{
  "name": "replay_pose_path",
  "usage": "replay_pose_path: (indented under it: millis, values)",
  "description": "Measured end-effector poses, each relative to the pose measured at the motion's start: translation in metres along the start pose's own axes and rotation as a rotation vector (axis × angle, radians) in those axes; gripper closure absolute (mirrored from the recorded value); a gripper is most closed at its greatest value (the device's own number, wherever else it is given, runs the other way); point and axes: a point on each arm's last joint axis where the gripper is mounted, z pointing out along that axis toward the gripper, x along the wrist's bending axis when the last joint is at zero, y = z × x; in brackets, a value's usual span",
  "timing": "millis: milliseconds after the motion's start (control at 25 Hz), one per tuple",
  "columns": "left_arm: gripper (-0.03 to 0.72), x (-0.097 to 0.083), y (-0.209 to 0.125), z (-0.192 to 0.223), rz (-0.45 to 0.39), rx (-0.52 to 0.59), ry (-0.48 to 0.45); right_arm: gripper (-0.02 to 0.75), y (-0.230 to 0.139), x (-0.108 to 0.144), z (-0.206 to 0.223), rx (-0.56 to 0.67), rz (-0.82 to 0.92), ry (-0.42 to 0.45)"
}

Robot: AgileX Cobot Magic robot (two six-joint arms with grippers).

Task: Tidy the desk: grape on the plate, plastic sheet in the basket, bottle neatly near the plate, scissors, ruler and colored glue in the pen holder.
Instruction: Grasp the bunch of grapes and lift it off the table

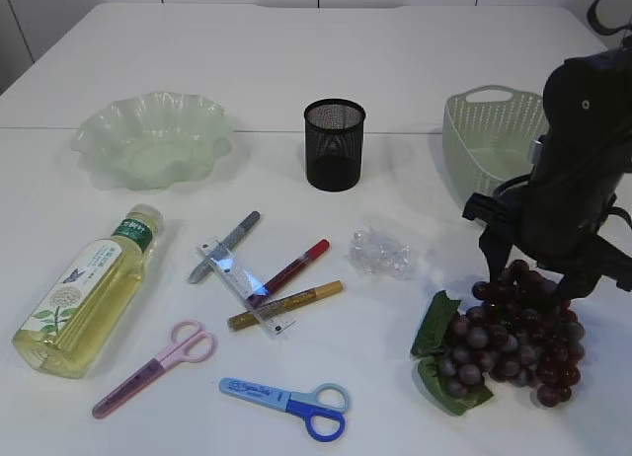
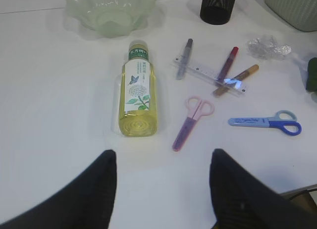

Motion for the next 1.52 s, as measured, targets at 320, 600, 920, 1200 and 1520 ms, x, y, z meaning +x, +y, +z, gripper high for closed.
replay_pose_path:
  millis: [320, 600, 920, 1200, 1520]
  values:
    - [0.253, 0.000, 0.000, 0.000, -0.001, 0.000, -0.001, 0.240, 0.004, 0.000, 0.008, -0.029, -0.031, -0.020]
    - [0.253, 0.000, 0.000, 0.000, -0.001, 0.000, -0.001, 0.234, 0.001, 0.004, 0.026, 0.028, -0.001, -0.033]
    - [0.253, 0.000, 0.000, 0.000, -0.001, 0.000, -0.001, 0.233, 0.002, 0.005, 0.034, 0.026, -0.009, -0.041]
    - [0.253, -0.001, 0.000, 0.000, -0.003, -0.001, -0.006, 0.233, 0.003, 0.007, 0.036, 0.011, -0.017, -0.031]
    - [0.254, -0.001, 0.000, 0.000, -0.005, -0.003, -0.010, 0.323, 0.003, 0.007, 0.040, 0.017, -0.019, -0.039]
